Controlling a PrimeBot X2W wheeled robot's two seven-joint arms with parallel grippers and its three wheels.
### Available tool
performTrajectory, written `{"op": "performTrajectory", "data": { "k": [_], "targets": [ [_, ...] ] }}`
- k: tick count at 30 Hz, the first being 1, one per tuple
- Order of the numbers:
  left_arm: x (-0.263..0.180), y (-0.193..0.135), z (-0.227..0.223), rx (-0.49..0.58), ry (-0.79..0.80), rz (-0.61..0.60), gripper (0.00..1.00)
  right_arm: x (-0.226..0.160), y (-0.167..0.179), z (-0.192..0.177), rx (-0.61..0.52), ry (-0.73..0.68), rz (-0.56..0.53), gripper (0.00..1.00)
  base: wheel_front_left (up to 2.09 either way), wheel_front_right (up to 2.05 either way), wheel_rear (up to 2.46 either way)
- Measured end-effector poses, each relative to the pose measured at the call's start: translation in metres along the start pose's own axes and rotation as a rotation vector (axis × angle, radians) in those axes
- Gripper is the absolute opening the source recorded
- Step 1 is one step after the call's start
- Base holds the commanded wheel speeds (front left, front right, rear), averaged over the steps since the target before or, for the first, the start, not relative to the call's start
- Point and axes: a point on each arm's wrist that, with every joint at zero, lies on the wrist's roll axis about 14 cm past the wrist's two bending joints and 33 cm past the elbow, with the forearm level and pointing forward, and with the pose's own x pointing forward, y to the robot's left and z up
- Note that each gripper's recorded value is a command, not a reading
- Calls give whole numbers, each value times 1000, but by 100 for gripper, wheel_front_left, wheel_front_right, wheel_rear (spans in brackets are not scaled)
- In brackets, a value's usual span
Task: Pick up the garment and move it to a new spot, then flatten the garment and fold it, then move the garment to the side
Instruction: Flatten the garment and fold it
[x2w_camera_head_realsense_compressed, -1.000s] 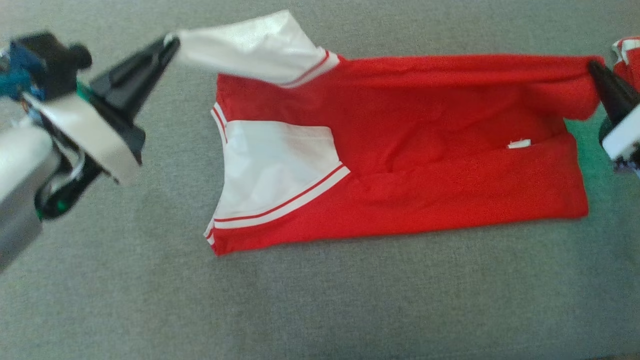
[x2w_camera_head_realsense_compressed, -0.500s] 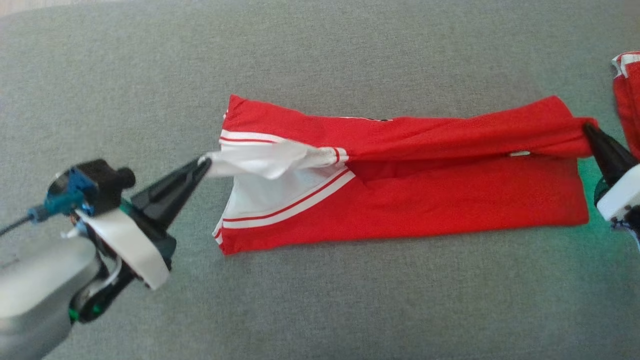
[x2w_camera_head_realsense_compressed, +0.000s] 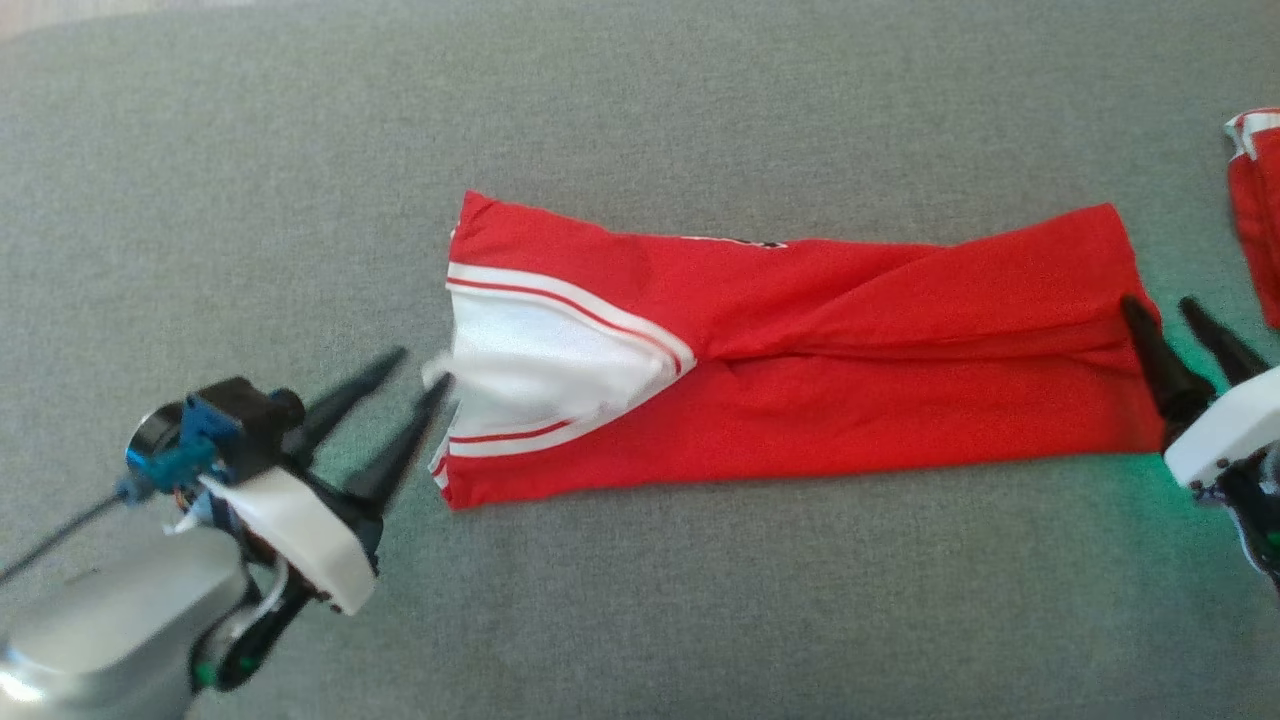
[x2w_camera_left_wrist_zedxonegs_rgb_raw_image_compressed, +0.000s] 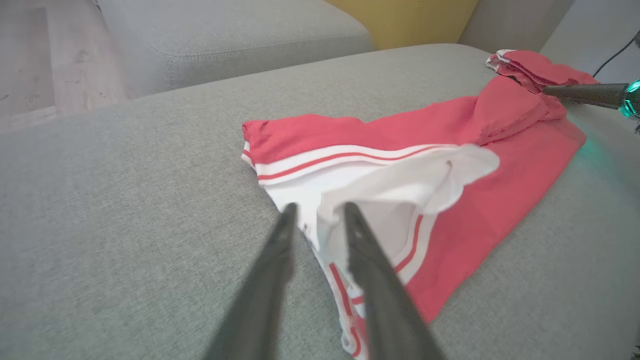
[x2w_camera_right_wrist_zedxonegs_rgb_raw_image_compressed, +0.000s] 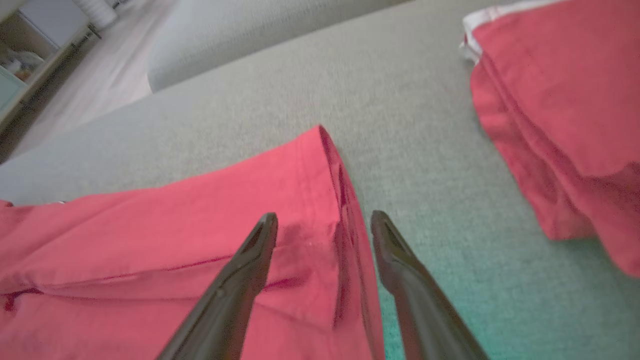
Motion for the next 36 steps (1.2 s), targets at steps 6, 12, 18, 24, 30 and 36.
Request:
{"op": "performTrajectory", "data": {
  "k": [6, 12, 18, 24, 30, 36],
  "targets": [
    [3, 12, 22, -14, -152, 256, 100, -18, -14, 11, 20, -184, -70, 100, 0, 0, 0],
    [-34, 21, 53, -78, -405, 583, 100, -36, -14, -17, 75, -246, -130, 100, 0, 0, 0],
    [-63, -6, 43, -45, -472, 685, 100, -37, -8, -14, 84, -281, -145, 100, 0, 0, 0],
    [-74, -28, 39, -1, -496, 676, 100, -22, -11, -11, 82, -230, -172, 100, 0, 0, 0],
    [-81, -27, 40, 53, -502, 692, 100, -1, -11, -24, 82, -112, -191, 100, 0, 0, 0],
    [-85, -18, 37, 64, -493, 717, 100, 12, 3, -34, 87, -24, -155, 0, 0, 0, 0]
  ]
}}
